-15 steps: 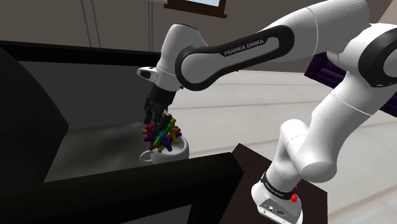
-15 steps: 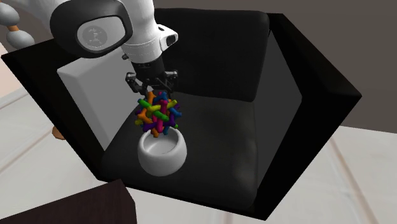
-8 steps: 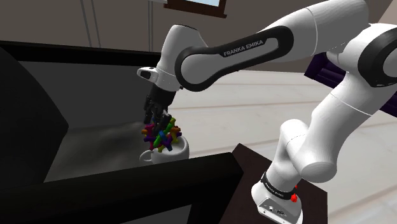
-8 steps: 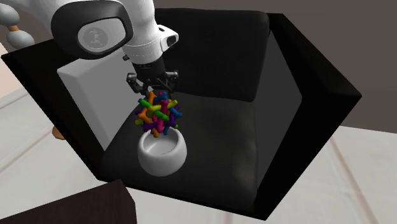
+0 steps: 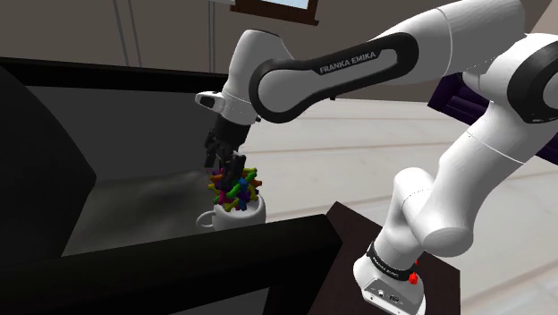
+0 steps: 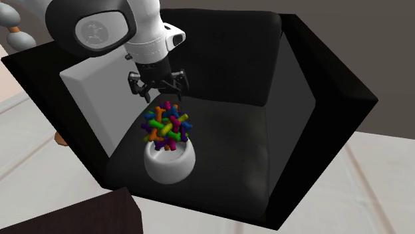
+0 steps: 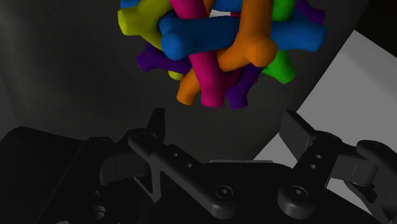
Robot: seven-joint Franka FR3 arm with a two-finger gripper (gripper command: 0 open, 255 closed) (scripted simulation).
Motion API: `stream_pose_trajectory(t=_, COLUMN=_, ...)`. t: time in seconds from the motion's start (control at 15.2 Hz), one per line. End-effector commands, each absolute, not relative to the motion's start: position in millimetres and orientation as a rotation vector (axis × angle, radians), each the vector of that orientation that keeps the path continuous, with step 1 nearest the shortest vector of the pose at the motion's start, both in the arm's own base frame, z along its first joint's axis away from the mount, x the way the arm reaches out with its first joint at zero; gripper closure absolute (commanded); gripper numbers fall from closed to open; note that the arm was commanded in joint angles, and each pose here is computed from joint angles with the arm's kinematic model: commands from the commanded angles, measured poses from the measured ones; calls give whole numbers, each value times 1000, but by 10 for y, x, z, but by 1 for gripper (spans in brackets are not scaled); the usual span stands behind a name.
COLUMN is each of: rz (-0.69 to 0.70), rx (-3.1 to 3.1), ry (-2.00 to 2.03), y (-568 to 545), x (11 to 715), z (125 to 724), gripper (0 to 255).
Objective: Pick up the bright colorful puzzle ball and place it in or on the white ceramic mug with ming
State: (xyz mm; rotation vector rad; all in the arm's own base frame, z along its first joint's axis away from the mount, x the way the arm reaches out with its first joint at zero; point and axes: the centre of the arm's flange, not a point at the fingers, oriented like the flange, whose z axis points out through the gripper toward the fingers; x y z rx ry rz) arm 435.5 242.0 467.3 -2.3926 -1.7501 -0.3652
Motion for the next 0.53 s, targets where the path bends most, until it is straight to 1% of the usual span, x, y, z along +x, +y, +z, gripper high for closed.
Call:
stream_pose_trajectory(t=0.0, rz=-363, rx=-2393, ry=-1750, y=2362, x=4341, z=4896, gripper=0)
stream_pose_trajectory(t=0.07, rz=-363, rx=-2393, ry=-1750, y=2335, x=4330, z=4996, gripper=0)
stream_pose_trajectory(t=0.46, rz=-363, rx=-2393, ry=-1750, y=2335, x=4330, z=4996, gripper=0)
